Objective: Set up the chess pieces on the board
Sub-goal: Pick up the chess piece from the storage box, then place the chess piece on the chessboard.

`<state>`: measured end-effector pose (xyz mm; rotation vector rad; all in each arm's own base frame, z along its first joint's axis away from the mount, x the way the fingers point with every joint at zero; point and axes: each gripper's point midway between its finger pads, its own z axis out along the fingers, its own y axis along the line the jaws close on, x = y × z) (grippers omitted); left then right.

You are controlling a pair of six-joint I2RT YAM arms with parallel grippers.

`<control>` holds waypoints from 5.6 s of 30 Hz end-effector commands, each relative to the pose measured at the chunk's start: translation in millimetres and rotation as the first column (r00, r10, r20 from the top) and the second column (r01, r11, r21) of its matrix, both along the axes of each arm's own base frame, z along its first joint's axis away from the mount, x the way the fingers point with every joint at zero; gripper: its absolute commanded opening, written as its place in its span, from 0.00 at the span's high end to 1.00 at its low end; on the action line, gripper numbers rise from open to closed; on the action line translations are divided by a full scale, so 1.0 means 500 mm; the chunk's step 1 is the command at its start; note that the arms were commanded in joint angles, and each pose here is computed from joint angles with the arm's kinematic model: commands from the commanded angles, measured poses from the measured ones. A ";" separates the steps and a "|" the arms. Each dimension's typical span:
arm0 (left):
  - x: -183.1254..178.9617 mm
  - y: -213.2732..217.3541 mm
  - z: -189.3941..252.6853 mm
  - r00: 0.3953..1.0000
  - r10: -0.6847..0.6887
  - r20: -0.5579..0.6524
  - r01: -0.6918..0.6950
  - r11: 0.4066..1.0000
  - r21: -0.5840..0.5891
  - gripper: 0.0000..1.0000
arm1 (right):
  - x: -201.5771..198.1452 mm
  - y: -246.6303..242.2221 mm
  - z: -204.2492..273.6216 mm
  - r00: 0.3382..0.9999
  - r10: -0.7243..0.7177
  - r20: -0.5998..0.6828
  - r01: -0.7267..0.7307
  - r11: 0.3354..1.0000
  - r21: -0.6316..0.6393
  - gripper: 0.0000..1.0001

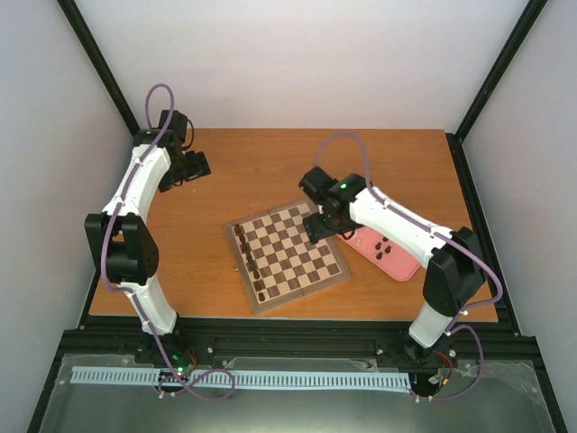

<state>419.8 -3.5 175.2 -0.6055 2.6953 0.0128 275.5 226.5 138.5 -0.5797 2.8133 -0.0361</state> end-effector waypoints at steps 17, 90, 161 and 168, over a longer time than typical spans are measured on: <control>-0.009 -0.016 0.070 0.998 -0.023 0.066 0.025 0.999 -0.031 0.00 | 0.126 -0.434 -0.048 0.766 -0.641 -0.033 0.640 0.767 -0.049 0.30; 0.017 -0.025 0.038 0.999 -0.032 0.022 0.033 0.998 -0.048 0.00 | 0.292 -0.429 0.034 0.762 -0.647 0.041 0.644 0.762 0.064 0.97; -0.058 -0.025 0.046 0.999 -0.037 0.038 0.039 0.997 -0.060 0.00 | 0.115 0.448 -0.150 0.921 0.376 -0.104 -0.340 0.903 0.262 0.95; -0.060 -0.023 0.046 0.999 -0.037 0.036 0.038 0.998 -0.055 0.00 | 0.115 0.449 -0.153 0.920 0.376 -0.106 -0.339 0.903 0.265 0.92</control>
